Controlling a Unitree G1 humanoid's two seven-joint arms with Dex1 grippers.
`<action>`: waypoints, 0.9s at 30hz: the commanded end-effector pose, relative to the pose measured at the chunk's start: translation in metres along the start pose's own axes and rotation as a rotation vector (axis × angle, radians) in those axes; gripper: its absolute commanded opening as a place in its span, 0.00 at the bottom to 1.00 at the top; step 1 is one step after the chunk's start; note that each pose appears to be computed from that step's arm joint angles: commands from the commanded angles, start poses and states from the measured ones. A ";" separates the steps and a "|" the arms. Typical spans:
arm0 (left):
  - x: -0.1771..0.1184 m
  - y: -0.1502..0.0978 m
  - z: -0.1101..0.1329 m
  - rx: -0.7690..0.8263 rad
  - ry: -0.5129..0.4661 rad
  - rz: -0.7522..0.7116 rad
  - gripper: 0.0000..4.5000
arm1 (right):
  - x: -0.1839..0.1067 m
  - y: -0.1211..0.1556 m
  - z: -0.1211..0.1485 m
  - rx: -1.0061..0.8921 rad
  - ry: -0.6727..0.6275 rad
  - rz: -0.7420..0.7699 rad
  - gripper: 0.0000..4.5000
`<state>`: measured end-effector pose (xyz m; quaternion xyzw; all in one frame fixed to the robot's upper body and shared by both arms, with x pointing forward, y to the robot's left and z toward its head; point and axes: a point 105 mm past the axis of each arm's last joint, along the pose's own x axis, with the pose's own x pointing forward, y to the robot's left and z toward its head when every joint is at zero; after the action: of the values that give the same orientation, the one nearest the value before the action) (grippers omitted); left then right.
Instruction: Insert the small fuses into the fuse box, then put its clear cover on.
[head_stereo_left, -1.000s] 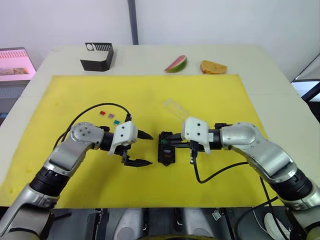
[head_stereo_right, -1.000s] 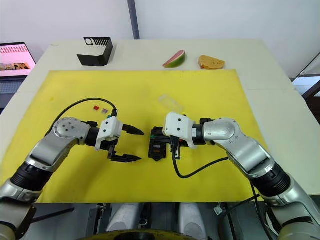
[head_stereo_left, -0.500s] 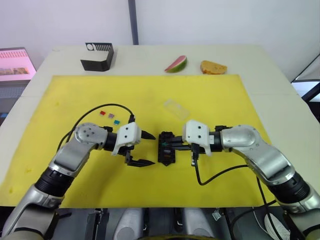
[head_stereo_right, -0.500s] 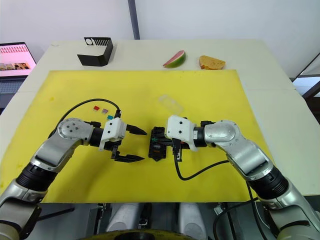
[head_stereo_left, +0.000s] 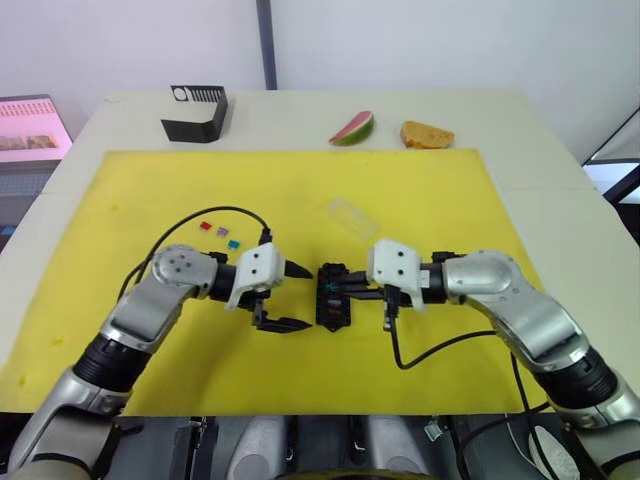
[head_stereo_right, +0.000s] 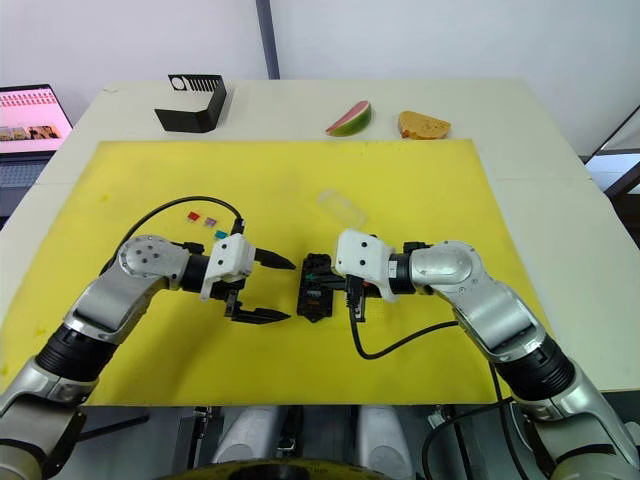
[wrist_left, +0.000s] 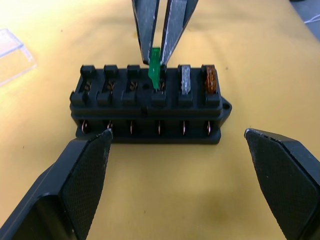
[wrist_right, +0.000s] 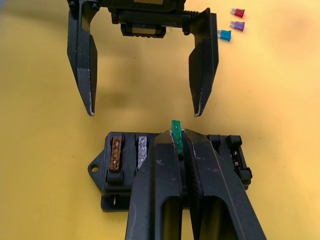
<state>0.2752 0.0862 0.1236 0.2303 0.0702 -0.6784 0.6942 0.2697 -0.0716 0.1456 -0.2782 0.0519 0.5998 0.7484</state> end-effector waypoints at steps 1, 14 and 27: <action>-0.003 0.004 0.010 0.054 -0.011 0.011 0.99 | -0.006 -0.001 0.010 -0.046 -0.019 -0.020 0.00; -0.002 0.002 0.012 0.064 -0.014 0.013 0.99 | 0.000 0.002 0.006 -0.036 -0.021 -0.020 0.00; -0.001 0.004 0.014 0.070 -0.017 0.020 0.99 | 0.004 0.004 0.006 -0.037 -0.024 -0.007 0.00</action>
<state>0.2753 0.0845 0.1244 0.2350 0.0639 -0.6775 0.6940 0.2690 -0.0697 0.1415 -0.2794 0.0487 0.5931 0.7535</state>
